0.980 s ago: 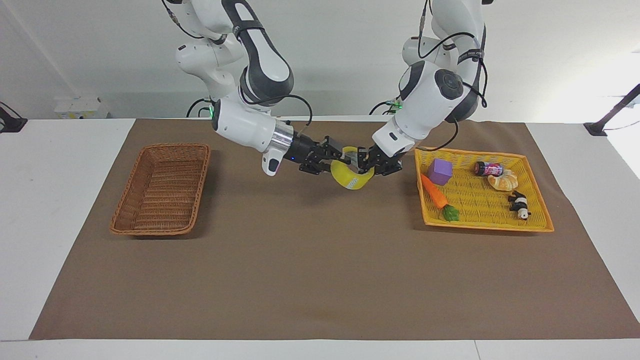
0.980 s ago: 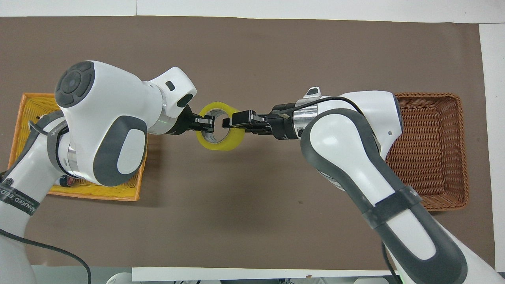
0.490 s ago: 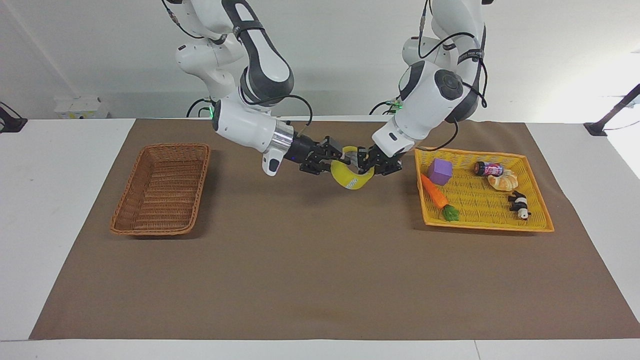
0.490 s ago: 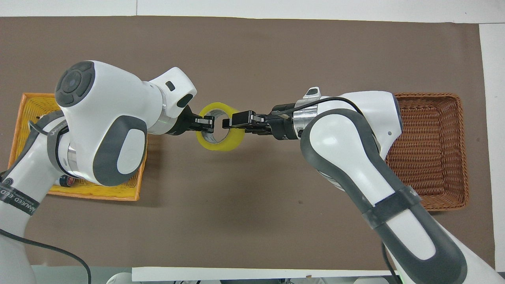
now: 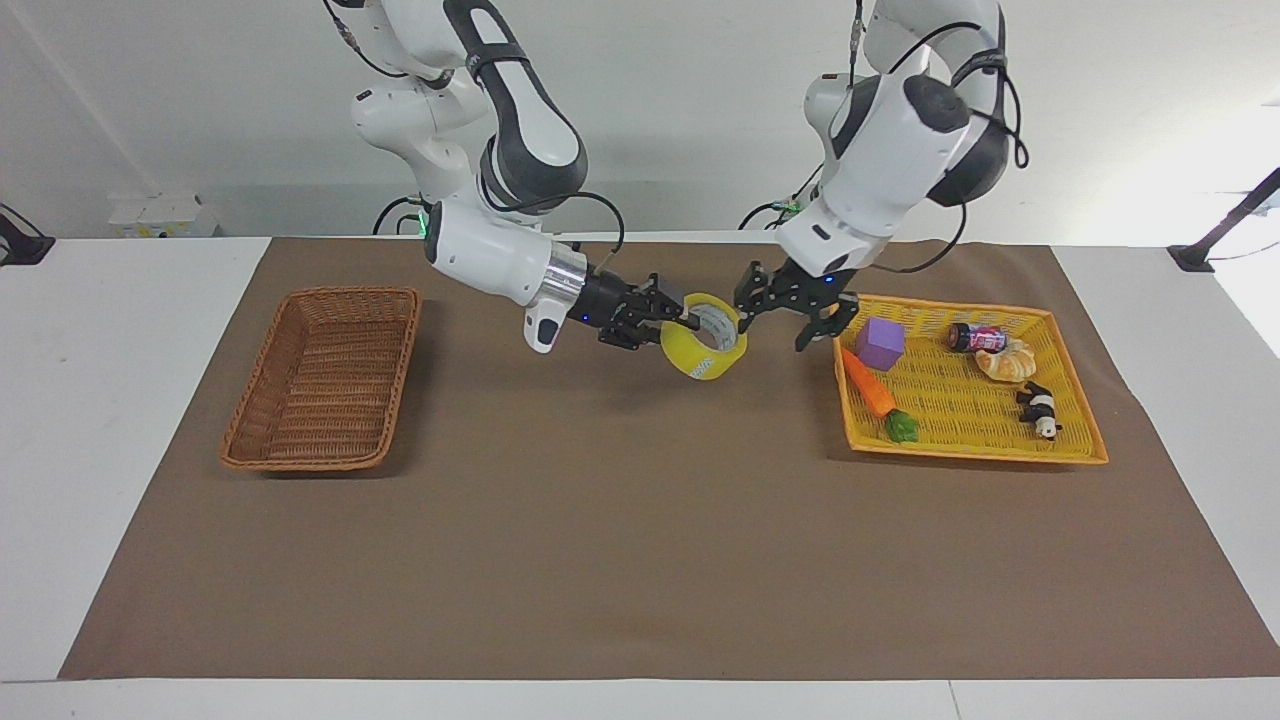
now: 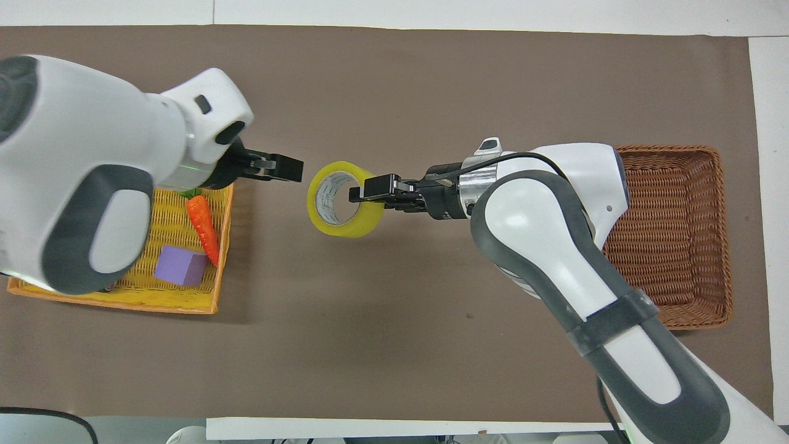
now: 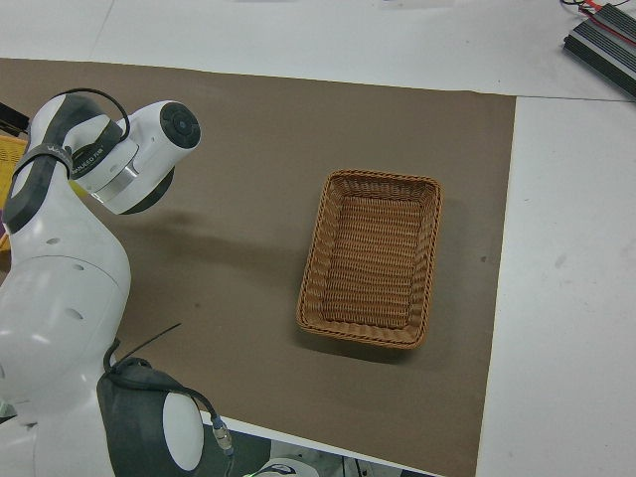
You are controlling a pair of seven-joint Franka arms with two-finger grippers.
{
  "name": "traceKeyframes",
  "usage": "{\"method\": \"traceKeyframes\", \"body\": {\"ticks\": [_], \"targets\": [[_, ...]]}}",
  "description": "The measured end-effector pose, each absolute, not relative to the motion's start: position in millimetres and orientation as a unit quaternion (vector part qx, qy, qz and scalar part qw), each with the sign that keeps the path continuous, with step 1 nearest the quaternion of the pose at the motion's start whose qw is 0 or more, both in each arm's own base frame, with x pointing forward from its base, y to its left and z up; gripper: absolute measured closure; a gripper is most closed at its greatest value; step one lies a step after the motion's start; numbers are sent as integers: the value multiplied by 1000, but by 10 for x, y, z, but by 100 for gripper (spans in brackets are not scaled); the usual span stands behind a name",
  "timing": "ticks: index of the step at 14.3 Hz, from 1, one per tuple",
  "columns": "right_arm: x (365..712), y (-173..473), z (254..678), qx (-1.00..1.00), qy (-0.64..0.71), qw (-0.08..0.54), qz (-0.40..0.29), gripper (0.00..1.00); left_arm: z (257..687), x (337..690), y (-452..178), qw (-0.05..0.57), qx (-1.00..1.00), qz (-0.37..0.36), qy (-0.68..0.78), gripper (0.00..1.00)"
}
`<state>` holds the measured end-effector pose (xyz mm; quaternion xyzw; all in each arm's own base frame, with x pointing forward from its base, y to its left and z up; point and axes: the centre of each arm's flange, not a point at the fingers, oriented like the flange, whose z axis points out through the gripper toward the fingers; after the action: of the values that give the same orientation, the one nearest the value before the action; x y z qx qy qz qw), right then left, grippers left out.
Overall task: Move tape to another basket
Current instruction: 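Carry the tape with the right gripper and lower it into the brown basket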
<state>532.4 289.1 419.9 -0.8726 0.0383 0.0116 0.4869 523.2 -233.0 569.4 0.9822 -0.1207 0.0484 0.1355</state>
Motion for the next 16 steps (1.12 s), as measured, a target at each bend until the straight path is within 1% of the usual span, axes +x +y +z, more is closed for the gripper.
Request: {"method": "traceKeyframes", "body": {"ticks": [2,3,4,6,7,8,10,12,14,16], "targets": [[5428,2575,4182,-870,23,492,23,46,5983,5384,-1480,126,984,57,-112,0],[5504,2267,4169,-871,10,491,32,46,6054,5457,-1028,108,986,65,-108,0],[5573,1844,4155,-872,-3,488,41,46,6066,5517,-599,73,988,72,-112,0],[5613,889,4127,-872,-22,487,52,46,6033,5560,19,-12,987,66,-144,0],[5563,411,4113,-872,-30,486,56,46,6023,5563,238,-45,985,59,-156,0],[5473,-35,4102,-871,-36,485,62,46,6017,5559,397,-61,984,54,-160,0],[5200,-864,4078,-873,-55,479,74,46,6005,5551,536,-70,983,50,-161,0],[4912,-1518,4020,-878,-90,463,78,46,5990,5561,454,-71,982,49,-168,0],[4730,-2013,3846,-881,-119,453,74,46,5987,5574,269,-70,979,50,-185,0],[4678,-2357,3582,-880,-130,452,73,46,5987,5579,90,-70,976,51,-200,0]]}}
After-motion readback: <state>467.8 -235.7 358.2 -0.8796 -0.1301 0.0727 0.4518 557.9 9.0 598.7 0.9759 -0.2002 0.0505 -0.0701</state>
